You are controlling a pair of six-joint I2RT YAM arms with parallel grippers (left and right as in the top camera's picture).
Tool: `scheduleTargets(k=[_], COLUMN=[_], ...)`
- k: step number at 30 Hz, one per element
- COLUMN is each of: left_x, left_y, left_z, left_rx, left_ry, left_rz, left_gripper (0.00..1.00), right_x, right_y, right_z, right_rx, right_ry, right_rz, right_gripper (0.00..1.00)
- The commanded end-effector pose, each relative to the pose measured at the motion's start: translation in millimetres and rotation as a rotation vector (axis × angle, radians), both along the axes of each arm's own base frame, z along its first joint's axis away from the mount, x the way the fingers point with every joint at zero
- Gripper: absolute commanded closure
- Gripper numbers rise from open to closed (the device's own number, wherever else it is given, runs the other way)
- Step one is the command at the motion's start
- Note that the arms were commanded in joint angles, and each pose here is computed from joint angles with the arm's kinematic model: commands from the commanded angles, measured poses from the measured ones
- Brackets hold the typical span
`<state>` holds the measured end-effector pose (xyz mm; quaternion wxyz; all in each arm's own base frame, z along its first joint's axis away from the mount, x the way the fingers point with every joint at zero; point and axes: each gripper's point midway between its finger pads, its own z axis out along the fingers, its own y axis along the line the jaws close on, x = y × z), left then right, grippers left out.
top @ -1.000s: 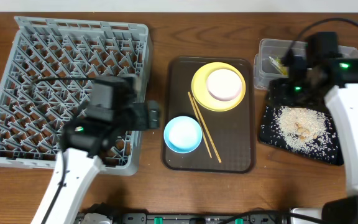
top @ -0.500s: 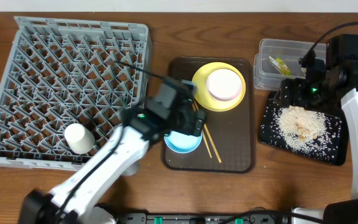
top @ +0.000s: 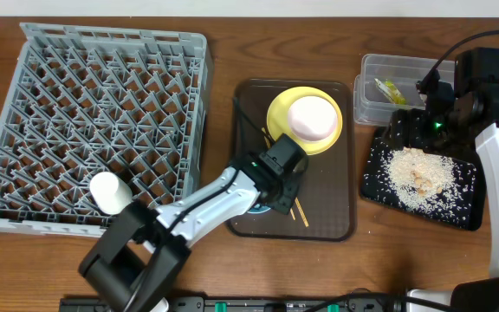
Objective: Sort waste into correct bins and load items into the dishwasher
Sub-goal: 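Move the left gripper to the light-blue bowl and grasp its rim, then carry the light-blue bowl into the dish rack with the left gripper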
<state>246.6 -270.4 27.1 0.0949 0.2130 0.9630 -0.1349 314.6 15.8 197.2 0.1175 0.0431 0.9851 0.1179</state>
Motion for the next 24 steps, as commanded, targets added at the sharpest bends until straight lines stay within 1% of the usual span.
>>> scheduleTargets(k=[1,2,6,9,13,17,19,24], left_x=[-3.8,-2.9,6.1,11.8,16.3,22.7,29.5,37.7], left_y=[3.8,5.5,16.2,20.6,15.4,5.4,-1.3,-5.5], left_z=[-15.3,-17.2,-19.1,-18.6,-12.2,5.7,31.5,76.5], left_rx=[0.044,0.056,0.117,0.143,0.13,0.098,0.059,-0.01], left_ry=[0.02,0.016,-0.033,-0.063,-0.077,-0.109,-0.15,-0.241], left_rz=[-0.013,-0.01,0.012,0.024,0.023,0.019,0.017,-0.002], left_gripper=[0.59,0.65,0.76,0.92,0.92,0.92,0.92,0.92], right_x=[2.2,2.1,2.0,2.0,2.0,1.7,1.6,1.6], right_y=[0.5,0.5,0.5,0.5,0.5,0.6,0.6,0.5], right_z=[7.8,7.8,7.9,7.8,7.9,7.7,7.7,7.7], right_rx=[0.011,0.011,0.011,0.011,0.011,0.011,0.011,0.01], right_ry=[-0.023,-0.022,-0.022,-0.022,-0.022,-0.021,-0.02,-0.02], right_rz=[-0.006,-0.006,-0.006,-0.006,-0.006,-0.006,-0.006,-0.007], right_gripper=[0.17,0.17,0.17,0.17,0.18,0.18,0.19,0.19])
